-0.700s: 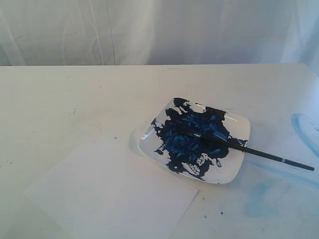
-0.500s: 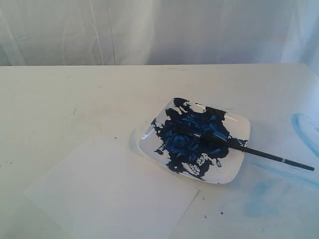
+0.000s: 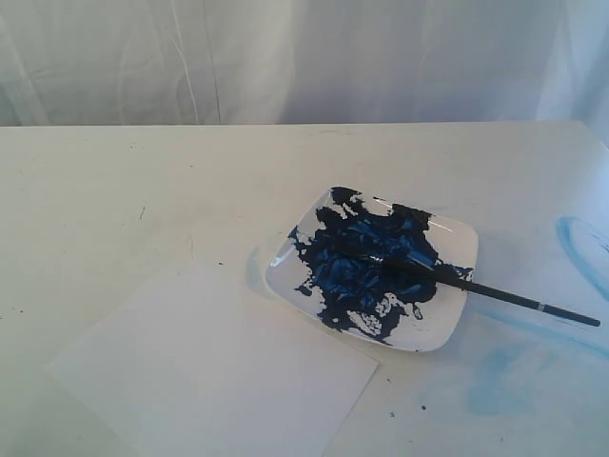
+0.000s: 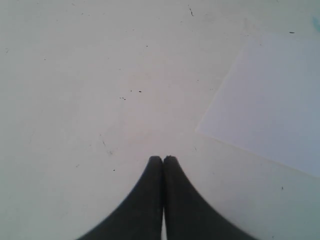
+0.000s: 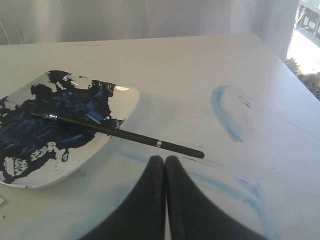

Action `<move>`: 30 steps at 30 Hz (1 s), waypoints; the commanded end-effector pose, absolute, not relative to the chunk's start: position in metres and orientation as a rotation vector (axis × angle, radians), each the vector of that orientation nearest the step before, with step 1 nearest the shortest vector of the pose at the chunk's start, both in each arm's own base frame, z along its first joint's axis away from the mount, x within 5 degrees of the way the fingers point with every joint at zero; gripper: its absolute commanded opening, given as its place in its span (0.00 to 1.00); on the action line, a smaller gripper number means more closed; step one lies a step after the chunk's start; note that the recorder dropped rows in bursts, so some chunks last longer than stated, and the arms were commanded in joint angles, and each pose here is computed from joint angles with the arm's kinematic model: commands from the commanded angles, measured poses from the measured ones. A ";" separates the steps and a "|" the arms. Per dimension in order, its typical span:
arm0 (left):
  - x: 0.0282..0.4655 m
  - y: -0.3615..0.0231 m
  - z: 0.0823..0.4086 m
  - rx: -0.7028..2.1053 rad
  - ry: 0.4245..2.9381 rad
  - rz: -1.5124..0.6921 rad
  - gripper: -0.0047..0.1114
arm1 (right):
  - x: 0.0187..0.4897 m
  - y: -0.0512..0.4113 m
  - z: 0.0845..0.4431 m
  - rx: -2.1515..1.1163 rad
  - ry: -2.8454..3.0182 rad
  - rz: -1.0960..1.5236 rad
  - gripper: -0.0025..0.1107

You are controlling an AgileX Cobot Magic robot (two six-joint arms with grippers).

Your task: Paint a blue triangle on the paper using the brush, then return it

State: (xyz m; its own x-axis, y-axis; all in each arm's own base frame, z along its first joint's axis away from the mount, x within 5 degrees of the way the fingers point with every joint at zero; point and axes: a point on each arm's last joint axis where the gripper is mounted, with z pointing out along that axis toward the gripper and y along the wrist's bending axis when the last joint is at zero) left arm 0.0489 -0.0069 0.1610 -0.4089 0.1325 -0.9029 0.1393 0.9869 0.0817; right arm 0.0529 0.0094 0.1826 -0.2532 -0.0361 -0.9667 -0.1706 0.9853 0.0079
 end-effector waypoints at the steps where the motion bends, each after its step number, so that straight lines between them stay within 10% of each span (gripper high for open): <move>1: 0.048 -0.007 0.160 0.176 2.006 -0.019 0.04 | 0.053 0.009 0.182 -0.158 1.819 0.111 0.02; 30: 0.048 -0.007 0.160 0.176 2.006 -0.019 0.04 | 0.047 0.008 0.244 -0.077 1.136 0.172 0.02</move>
